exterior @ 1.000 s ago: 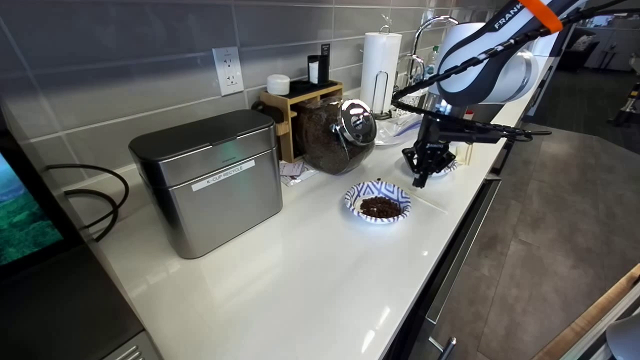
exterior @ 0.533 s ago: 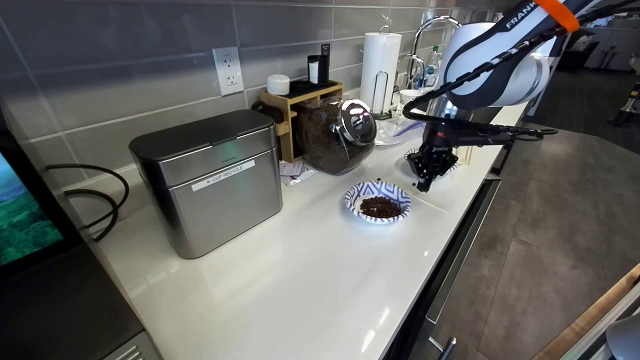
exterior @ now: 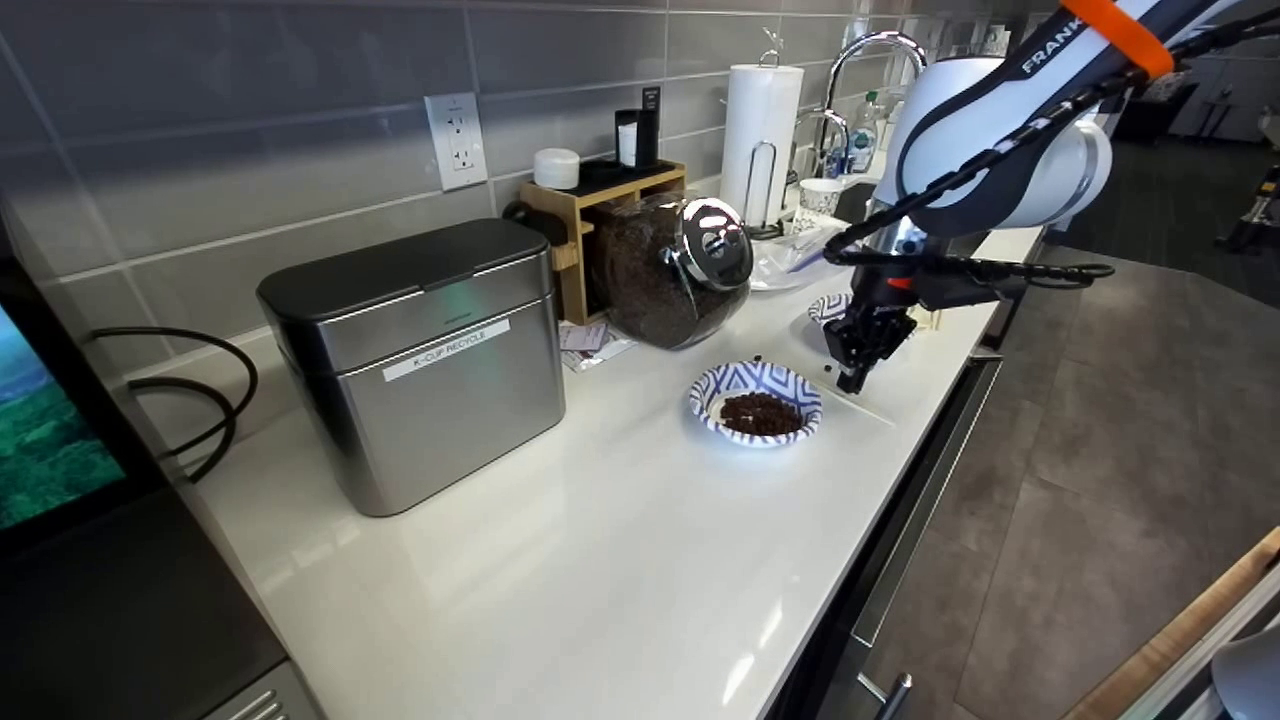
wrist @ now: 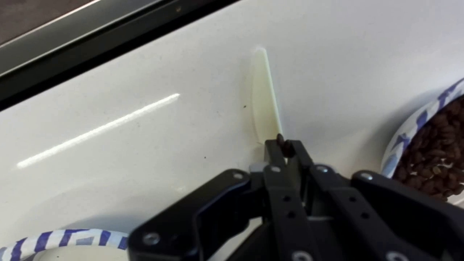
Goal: Pour the contents on the bowl to the left into the bowl to the right
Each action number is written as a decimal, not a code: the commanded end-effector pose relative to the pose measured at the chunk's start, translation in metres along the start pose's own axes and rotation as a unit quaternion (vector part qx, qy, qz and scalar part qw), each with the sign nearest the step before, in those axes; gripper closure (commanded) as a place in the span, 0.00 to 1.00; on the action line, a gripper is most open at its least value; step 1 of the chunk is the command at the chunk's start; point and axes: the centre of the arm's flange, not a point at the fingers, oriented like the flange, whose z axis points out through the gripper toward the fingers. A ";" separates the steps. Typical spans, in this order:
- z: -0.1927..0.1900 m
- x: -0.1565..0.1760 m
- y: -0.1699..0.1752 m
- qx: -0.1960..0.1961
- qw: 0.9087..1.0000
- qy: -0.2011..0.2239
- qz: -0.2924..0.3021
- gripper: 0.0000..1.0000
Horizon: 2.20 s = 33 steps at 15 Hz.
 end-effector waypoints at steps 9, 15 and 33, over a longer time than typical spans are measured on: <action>0.008 -0.024 0.004 0.014 0.998 0.015 -0.064 0.97; 0.006 -0.026 0.007 0.011 0.997 0.015 -0.074 0.97; 0.008 -0.025 0.009 0.006 0.997 0.014 -0.075 0.97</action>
